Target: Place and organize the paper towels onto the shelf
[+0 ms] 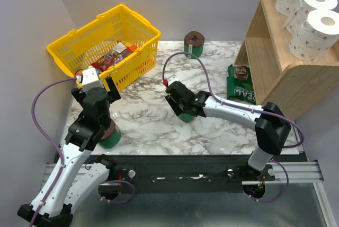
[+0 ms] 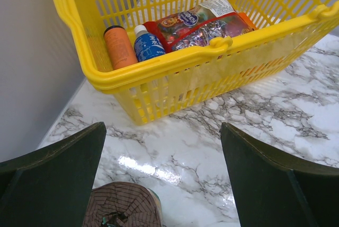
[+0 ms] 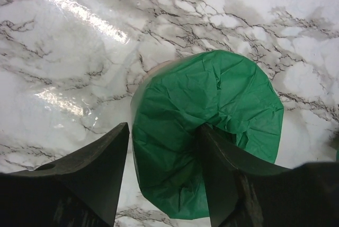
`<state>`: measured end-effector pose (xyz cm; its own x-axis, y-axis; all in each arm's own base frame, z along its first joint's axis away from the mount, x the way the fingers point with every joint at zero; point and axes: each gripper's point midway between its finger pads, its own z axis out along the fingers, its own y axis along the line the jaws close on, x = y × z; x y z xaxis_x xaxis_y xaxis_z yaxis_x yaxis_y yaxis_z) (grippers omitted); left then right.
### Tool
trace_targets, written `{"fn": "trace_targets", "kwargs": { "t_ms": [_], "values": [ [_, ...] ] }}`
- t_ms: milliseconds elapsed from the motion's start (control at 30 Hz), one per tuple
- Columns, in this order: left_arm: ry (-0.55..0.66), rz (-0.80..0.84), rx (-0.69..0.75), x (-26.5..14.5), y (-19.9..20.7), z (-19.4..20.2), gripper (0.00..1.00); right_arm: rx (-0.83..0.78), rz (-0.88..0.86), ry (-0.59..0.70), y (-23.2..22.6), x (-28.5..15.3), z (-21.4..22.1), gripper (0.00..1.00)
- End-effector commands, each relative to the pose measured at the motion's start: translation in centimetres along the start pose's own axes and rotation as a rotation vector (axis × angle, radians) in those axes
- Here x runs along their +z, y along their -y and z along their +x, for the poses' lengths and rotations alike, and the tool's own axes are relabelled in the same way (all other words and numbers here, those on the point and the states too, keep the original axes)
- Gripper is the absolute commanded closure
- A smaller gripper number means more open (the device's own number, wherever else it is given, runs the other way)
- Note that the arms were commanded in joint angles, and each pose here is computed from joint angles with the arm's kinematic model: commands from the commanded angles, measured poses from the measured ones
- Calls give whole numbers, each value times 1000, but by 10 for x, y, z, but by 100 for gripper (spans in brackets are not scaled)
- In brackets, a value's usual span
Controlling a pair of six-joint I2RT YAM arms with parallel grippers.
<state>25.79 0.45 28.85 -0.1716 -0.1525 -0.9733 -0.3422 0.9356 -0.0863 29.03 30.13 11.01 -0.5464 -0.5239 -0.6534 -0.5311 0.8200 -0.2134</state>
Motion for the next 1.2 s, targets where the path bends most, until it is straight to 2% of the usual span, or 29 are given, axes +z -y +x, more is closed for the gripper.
{"fn": "trace_targets", "kwargs": {
  "t_ms": [0,67,200,367,500,633,867,1033,1167],
  "values": [
    [17,4,-23,0,2,-3,1,-30,15,-35,2,11,13,39],
    [18,6,-25,0,2,-3,1,-37,10,-38,2,12,14,42],
    [17,9,-26,0,2,-3,1,-55,13,-46,9,7,15,54],
    [19,16,-28,-1,3,-4,1,-133,26,-23,26,-15,0,58],
    [18,19,-29,-1,3,-4,1,-249,97,-2,60,-46,-25,58],
    [26,21,-36,-3,2,-7,1,-236,251,60,126,-82,-72,58],
    [29,40,-42,-5,4,-8,1,-201,518,98,238,-125,-119,58],
    [24,56,-45,-5,8,-7,1,-209,681,86,305,-139,-133,57],
    [23,64,-44,-5,9,-7,1,-178,703,108,332,-140,-139,57]
  ]
}}
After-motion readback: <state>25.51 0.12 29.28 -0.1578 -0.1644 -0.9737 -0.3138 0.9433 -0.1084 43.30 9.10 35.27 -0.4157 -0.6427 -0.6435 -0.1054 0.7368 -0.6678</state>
